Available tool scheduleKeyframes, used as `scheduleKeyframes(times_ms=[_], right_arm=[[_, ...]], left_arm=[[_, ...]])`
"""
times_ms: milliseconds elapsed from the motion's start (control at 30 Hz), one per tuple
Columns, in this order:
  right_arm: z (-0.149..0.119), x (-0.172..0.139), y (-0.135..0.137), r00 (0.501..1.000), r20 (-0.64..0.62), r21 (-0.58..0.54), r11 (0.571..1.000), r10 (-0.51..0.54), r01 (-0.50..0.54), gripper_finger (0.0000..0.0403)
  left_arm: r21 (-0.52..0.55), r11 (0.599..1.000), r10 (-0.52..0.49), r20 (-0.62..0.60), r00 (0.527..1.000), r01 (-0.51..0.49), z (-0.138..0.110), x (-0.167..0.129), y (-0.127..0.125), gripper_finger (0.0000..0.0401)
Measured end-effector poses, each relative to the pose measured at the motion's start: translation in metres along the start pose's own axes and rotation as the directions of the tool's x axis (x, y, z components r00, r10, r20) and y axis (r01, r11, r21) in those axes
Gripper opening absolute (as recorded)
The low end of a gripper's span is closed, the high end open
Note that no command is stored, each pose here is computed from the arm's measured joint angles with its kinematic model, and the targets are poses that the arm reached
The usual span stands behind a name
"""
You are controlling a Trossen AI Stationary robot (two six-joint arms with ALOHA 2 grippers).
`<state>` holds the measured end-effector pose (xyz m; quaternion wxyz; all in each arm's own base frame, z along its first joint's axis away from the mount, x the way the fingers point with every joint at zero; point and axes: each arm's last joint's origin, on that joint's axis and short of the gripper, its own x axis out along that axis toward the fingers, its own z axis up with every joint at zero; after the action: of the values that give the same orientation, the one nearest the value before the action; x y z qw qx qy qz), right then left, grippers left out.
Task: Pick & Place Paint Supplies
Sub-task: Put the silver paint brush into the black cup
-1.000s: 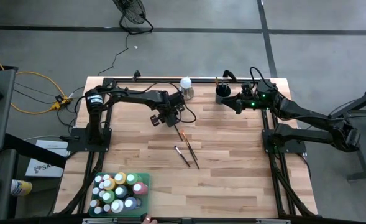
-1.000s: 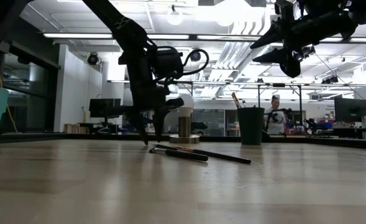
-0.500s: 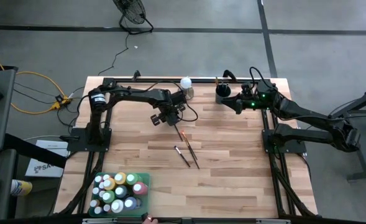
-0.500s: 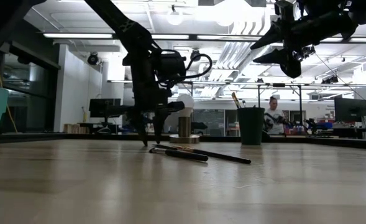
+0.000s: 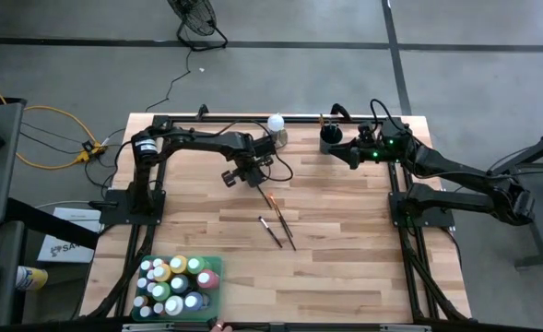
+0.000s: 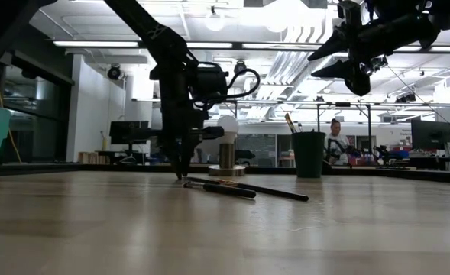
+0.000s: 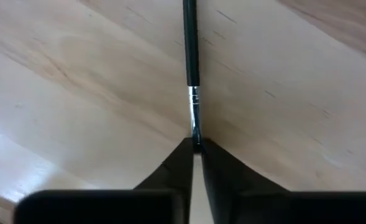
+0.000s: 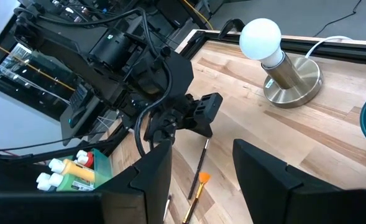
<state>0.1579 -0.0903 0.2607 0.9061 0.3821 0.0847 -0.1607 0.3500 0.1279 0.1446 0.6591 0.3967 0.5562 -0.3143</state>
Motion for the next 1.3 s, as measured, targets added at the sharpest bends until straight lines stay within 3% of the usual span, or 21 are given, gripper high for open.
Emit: scheduleKeyframes(times_ms=[133,667,867,1067,1300], right_arm=[[0.0,0.0,0.0,1.0,0.0,0.0,1.0,0.0,0.0,0.0165],[0.0,0.0,0.0,1.0,0.0,0.001,1.0,0.0,0.0,0.0165],[0.0,0.0,0.0,1.0,0.0,0.001,1.0,0.0,0.0,0.0165],[0.0,0.0,0.0,1.0,-0.001,0.021,1.0,0.003,-0.003,0.0165],[-0.003,0.002,0.002,0.992,-0.085,0.099,0.991,0.095,-0.087,0.0165]], left_arm=[[-0.001,1.0,-0.002,-0.001,1.0,0.002,0.0,0.0,0.0,0.0004],[-0.049,0.999,-0.013,-0.048,0.999,0.01,0.002,-0.011,0.007,0.0],[-0.03,0.997,0.075,-0.088,0.993,-0.078,0.011,-0.032,0.025,0.0],[-0.009,0.996,0.085,-0.085,0.993,-0.086,0.02,-0.045,0.031,0.0],[0.038,0.987,0.16,-0.12,0.98,-0.156,0.041,-0.069,0.041,0.0]])
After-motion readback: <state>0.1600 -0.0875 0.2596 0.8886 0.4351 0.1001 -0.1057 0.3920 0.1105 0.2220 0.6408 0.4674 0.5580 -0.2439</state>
